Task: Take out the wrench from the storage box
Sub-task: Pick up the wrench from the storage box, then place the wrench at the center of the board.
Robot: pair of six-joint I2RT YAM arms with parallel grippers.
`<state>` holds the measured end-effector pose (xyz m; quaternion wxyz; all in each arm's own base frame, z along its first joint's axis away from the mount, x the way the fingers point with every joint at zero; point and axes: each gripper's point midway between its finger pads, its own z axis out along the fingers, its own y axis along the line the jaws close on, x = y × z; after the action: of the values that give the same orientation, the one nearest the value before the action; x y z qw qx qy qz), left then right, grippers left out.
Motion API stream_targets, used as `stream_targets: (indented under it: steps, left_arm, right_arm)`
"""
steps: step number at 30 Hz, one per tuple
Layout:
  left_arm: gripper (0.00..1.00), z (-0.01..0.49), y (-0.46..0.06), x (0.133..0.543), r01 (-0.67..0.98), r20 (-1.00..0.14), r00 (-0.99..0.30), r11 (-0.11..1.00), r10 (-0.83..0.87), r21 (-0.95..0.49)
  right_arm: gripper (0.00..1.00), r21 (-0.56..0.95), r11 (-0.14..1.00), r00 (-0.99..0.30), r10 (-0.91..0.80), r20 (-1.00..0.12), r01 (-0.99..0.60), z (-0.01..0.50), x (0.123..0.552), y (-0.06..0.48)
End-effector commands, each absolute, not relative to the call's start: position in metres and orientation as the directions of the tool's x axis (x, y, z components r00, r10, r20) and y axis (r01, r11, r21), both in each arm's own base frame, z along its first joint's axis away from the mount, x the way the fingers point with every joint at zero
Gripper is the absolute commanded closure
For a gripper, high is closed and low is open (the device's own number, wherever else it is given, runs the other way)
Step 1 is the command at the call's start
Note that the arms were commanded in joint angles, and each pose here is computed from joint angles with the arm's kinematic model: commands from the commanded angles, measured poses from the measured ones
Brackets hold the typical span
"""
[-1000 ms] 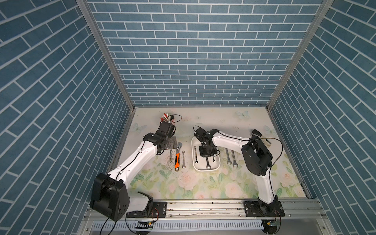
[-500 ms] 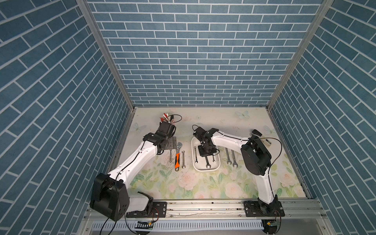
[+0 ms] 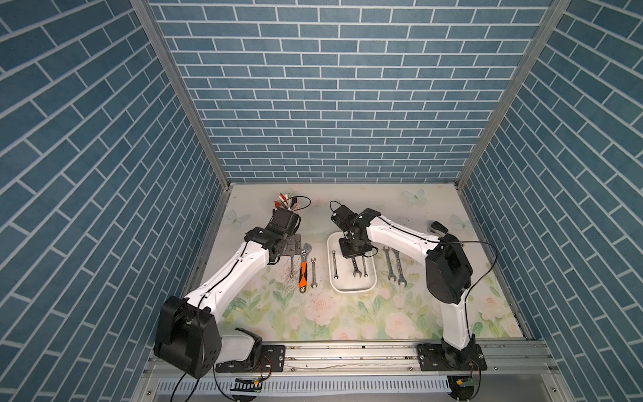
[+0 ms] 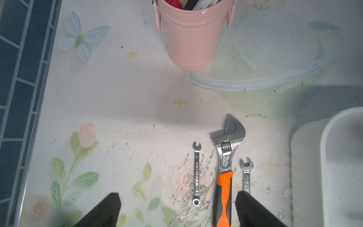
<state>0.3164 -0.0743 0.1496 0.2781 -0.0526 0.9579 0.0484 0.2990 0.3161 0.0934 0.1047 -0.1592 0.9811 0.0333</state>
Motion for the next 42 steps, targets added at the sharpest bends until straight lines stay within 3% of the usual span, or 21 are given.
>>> stream_targets:
  steps: [1, 10, 16, 24, 42]
  left_arm:
    - [0.03, 0.153, -0.071, 0.315, -0.130, -0.536, -0.841, 0.989, -0.069, 0.077]
    - [0.03, 0.157, -0.071, 0.316, -0.132, -0.538, -0.840, 0.988, -0.071, 0.076]
    - [0.03, 0.158, -0.072, 0.316, -0.133, -0.537, -0.840, 0.988, -0.074, 0.072]
    - [0.03, 0.161, -0.072, 0.317, -0.148, -0.533, -0.841, 0.987, -0.091, 0.065]
    - [0.00, 0.188, -0.087, 0.315, -0.145, -0.573, -0.804, 0.987, -0.161, -0.073]
  right_arm:
    - [0.86, 0.014, 0.945, -0.911, -0.312, -0.270, -0.328, 0.132, 0.305, 0.300]
    - [0.86, -0.005, 0.959, -0.910, -0.269, -0.315, -0.282, 0.166, 0.311, 0.257]
    - [0.86, -0.015, 0.973, -0.923, -0.225, -0.313, -0.232, 0.161, 0.313, 0.216]
    - [0.86, 0.032, 0.982, -0.942, -0.170, -0.289, -0.187, 0.127, 0.315, 0.192]
    - [0.88, 0.112, 0.977, -0.973, -0.162, -0.165, -0.182, 0.032, 0.316, 0.211]
